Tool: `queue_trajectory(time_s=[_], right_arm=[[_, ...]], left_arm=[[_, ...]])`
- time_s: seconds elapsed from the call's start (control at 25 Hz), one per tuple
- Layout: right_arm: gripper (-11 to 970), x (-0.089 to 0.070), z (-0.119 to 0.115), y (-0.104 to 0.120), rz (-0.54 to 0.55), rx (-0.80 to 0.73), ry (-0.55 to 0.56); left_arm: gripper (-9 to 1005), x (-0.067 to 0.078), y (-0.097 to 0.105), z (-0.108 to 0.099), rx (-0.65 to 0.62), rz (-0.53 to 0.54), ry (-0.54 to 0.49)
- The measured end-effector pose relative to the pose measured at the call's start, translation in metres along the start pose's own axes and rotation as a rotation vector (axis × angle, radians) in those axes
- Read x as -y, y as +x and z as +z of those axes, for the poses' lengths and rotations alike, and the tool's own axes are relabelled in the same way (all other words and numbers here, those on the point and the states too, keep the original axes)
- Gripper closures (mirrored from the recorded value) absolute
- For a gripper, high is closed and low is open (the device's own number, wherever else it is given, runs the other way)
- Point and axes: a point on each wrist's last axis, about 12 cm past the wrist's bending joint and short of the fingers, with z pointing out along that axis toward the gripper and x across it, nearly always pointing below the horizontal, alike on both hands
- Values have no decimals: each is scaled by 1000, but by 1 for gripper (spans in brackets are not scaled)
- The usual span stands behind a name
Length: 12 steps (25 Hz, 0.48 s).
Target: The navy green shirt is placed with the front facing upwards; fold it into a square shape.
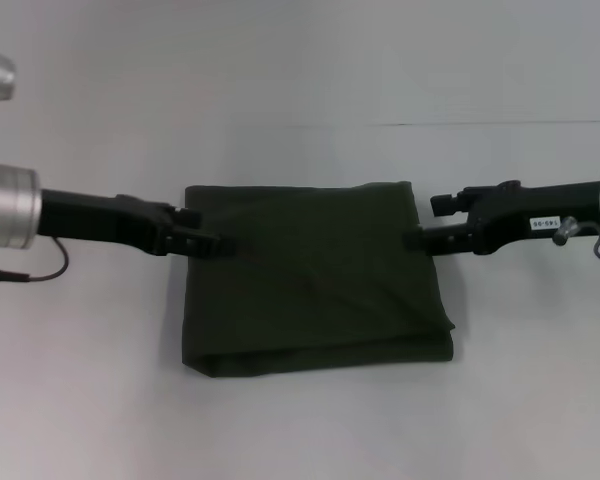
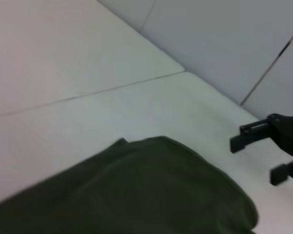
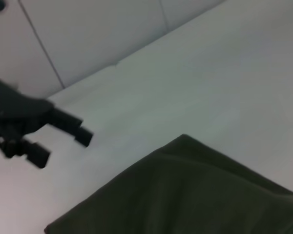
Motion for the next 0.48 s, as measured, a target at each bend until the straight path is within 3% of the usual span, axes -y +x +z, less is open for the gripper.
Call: queue_trajectory(time_s=[0.16, 0.48], right_arm=[[107, -4, 5, 6, -21, -6, -12], [107, -5, 8, 8, -23, 25, -1]], left_arm=[[48, 3, -6, 13, -10, 57, -10], [47, 7, -4, 19, -5, 16, 12]])
